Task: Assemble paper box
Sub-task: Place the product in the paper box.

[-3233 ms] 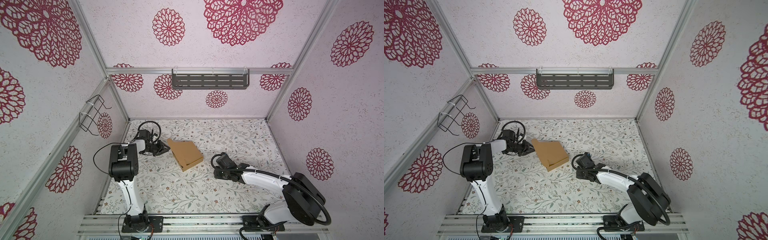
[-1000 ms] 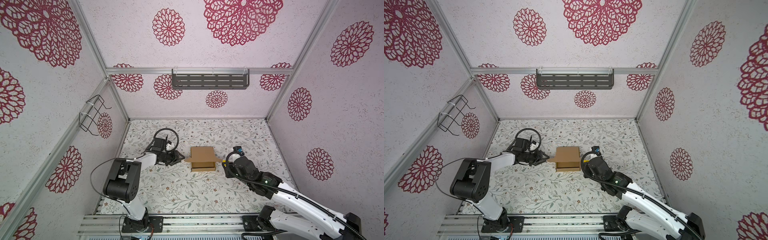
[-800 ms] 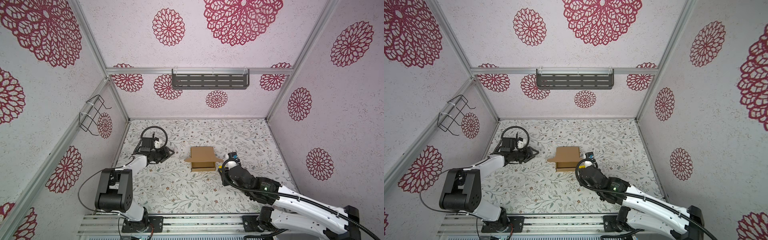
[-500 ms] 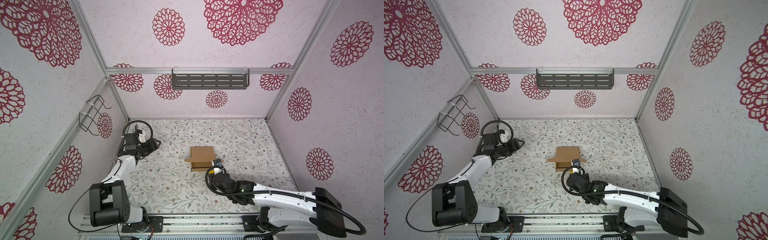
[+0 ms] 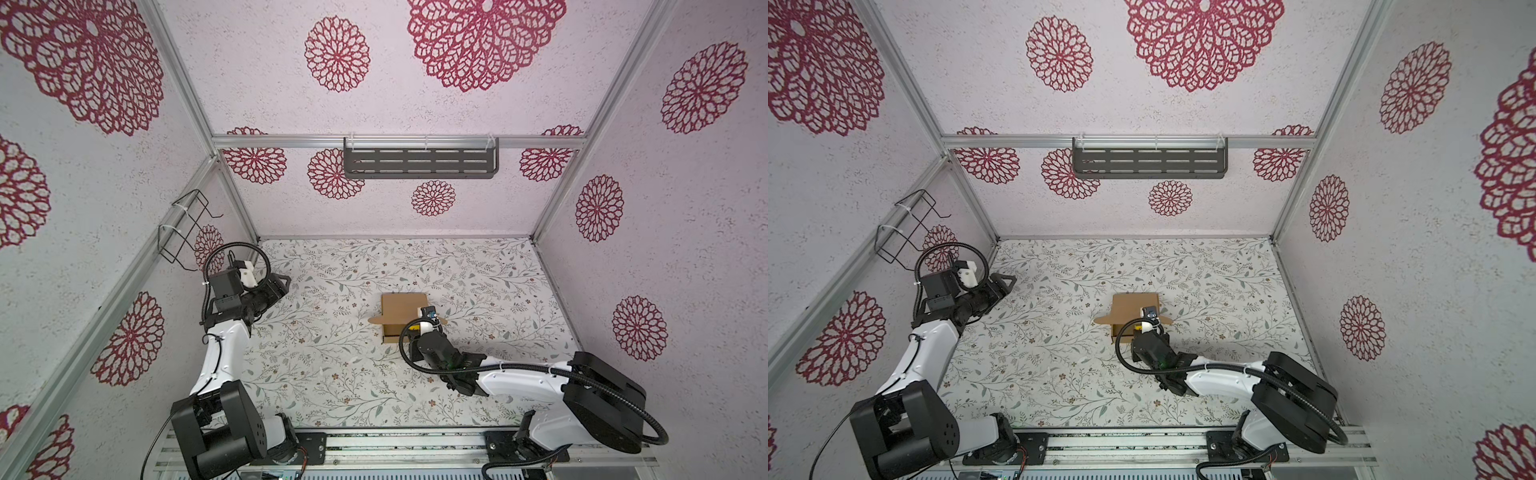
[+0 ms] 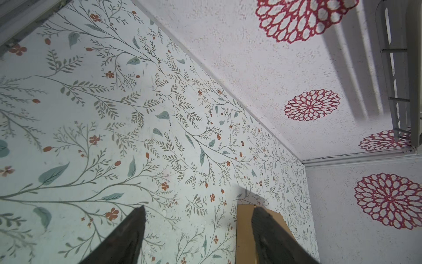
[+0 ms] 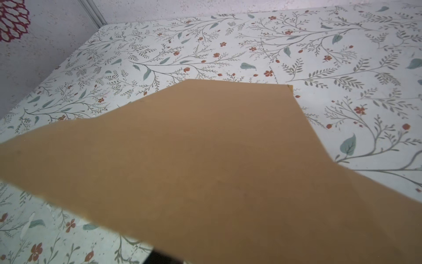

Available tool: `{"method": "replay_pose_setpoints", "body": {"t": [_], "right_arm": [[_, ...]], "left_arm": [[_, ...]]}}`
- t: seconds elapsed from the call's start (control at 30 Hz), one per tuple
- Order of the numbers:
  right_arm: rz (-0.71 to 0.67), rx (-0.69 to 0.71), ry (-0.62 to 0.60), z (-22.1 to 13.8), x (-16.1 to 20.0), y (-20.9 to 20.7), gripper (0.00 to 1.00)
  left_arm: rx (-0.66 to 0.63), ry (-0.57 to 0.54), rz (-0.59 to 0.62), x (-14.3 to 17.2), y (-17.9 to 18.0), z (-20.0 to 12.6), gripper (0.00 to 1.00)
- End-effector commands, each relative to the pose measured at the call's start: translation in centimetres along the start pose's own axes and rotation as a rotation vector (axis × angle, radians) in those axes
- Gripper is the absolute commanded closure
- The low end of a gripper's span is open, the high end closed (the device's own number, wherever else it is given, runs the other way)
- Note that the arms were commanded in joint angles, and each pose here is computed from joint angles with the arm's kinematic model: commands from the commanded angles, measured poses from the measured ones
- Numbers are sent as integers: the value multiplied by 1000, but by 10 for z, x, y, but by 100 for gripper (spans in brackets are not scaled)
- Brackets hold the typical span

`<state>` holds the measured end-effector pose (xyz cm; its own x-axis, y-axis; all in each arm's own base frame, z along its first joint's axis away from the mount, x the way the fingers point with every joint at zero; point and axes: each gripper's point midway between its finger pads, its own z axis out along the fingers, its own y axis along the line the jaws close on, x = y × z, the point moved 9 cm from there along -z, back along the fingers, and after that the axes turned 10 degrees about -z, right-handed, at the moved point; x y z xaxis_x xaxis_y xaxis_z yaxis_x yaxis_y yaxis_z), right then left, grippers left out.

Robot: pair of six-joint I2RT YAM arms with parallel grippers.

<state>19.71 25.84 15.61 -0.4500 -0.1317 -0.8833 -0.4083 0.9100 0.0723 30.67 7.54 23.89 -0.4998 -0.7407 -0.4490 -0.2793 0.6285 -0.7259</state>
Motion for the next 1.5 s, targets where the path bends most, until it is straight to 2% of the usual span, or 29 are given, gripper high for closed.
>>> {"method": "replay_pose_setpoints", "body": {"t": [0.0, 0.13, 0.5, 0.9, 1.13, 1.33, 1.47], "right_arm": [[23, -36, -95, 8, -19, 9, 81], [34, -20, -94, 16, -15, 8, 74], [56, 27, -81, 25, -6, 2, 46], [78, -39, -56, -1, -4, 8, 49], [83, -65, -34, -34, 10, 11, 51], [62, -57, -28, -77, 16, 13, 52], [36, -127, -2, -96, 5, 15, 50]], "left_arm": [[31, -17, -3, -8, -6, -7, 22], [37, -13, -10, -8, -6, -6, 22], [31, -18, -29, -10, -1, -6, 22], [51, -25, -13, -12, -3, -10, 22], [134, 11, 24, -11, -15, -12, 26], [226, 89, 164, -3, -45, -12, 29], [261, 186, 324, 10, -75, -5, 29]]}}
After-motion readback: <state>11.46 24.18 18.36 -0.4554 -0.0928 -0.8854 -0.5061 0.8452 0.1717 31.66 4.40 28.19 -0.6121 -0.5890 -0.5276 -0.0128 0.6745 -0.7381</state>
